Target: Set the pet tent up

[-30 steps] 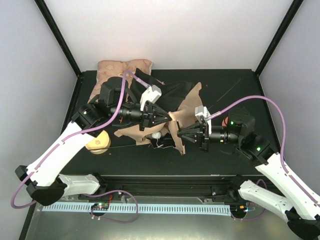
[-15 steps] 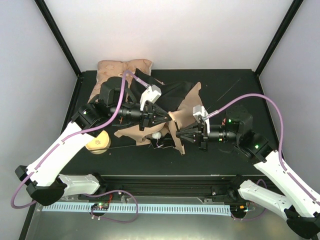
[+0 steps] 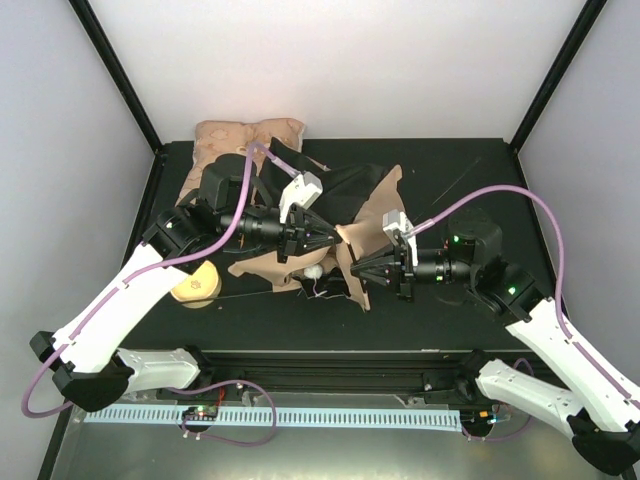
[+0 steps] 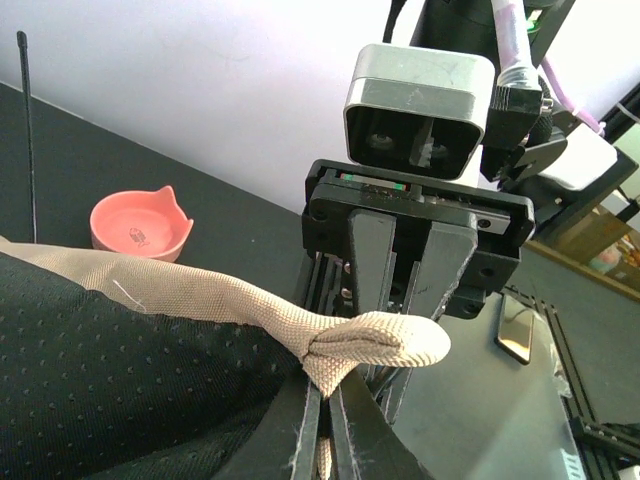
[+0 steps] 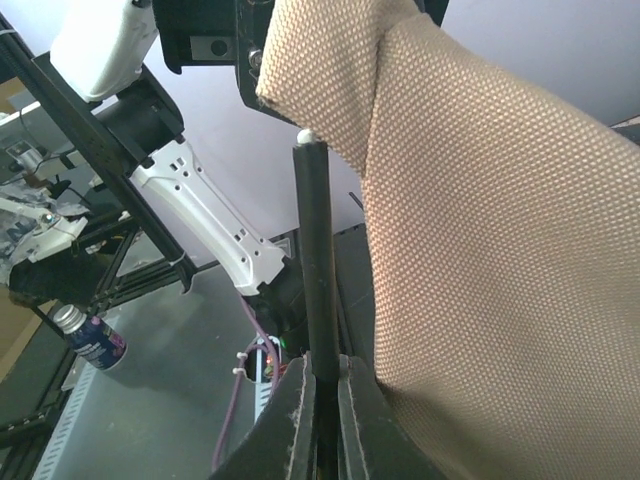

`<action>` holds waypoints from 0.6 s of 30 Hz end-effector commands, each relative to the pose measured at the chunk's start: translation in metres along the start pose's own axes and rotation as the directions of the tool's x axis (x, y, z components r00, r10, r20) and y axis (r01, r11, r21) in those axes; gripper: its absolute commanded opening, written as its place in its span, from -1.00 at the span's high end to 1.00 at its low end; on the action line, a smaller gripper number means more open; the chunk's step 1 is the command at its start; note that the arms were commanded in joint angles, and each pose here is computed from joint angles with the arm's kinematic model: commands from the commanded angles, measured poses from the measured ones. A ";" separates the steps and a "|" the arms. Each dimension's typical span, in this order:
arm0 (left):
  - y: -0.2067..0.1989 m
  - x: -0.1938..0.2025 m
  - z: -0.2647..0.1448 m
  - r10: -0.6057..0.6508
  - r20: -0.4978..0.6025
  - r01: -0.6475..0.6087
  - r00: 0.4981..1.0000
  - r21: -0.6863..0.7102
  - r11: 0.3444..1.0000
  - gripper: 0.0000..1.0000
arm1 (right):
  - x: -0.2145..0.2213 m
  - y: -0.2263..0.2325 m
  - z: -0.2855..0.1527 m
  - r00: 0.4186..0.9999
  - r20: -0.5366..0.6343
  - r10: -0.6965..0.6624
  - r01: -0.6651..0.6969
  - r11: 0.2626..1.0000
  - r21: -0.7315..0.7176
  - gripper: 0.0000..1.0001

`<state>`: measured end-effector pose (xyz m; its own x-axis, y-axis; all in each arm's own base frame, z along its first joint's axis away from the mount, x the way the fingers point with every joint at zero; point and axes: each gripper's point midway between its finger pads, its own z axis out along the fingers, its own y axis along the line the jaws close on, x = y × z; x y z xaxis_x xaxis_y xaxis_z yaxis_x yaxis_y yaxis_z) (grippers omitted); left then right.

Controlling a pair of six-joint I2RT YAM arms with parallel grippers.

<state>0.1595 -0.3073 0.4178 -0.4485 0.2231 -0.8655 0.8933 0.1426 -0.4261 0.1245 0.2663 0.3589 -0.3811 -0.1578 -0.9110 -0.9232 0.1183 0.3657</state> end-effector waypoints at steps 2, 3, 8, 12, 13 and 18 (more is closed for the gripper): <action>-0.055 -0.041 -0.029 0.199 0.146 -0.215 0.969 0.107 0.971 0.97 | 0.059 -0.020 0.005 0.954 -0.186 0.237 -0.225 0.971 0.083 0.97; -0.055 -0.040 -0.028 0.199 0.142 -0.215 0.970 0.105 0.971 0.97 | 0.058 -0.020 0.005 0.954 -0.185 0.236 -0.224 0.971 0.083 0.97; -0.052 -0.036 -0.028 0.212 0.129 -0.224 0.969 0.093 0.970 0.97 | 0.055 -0.018 0.003 0.958 -0.176 0.228 -0.217 0.973 0.079 0.97; -0.047 -0.030 -0.027 0.218 0.100 -0.226 0.971 0.073 0.971 0.97 | 0.055 -0.017 0.002 0.958 -0.176 0.227 -0.216 0.973 0.080 0.97; -0.046 -0.028 -0.026 0.221 0.087 -0.227 0.971 0.070 0.971 0.97 | 0.055 -0.017 0.002 0.958 -0.176 0.226 -0.215 0.973 0.080 0.97; -0.037 -0.019 -0.020 0.223 0.028 -0.224 0.975 0.043 0.974 0.97 | 0.055 -0.016 0.002 0.958 -0.175 0.227 -0.217 0.973 0.078 0.97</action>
<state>0.1518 -0.3025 0.4057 -0.3896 0.2966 -0.8719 0.9210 0.1333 -0.3661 0.1205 0.2652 0.3510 -0.4082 -0.1896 -0.8930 -0.9125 0.1147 0.3928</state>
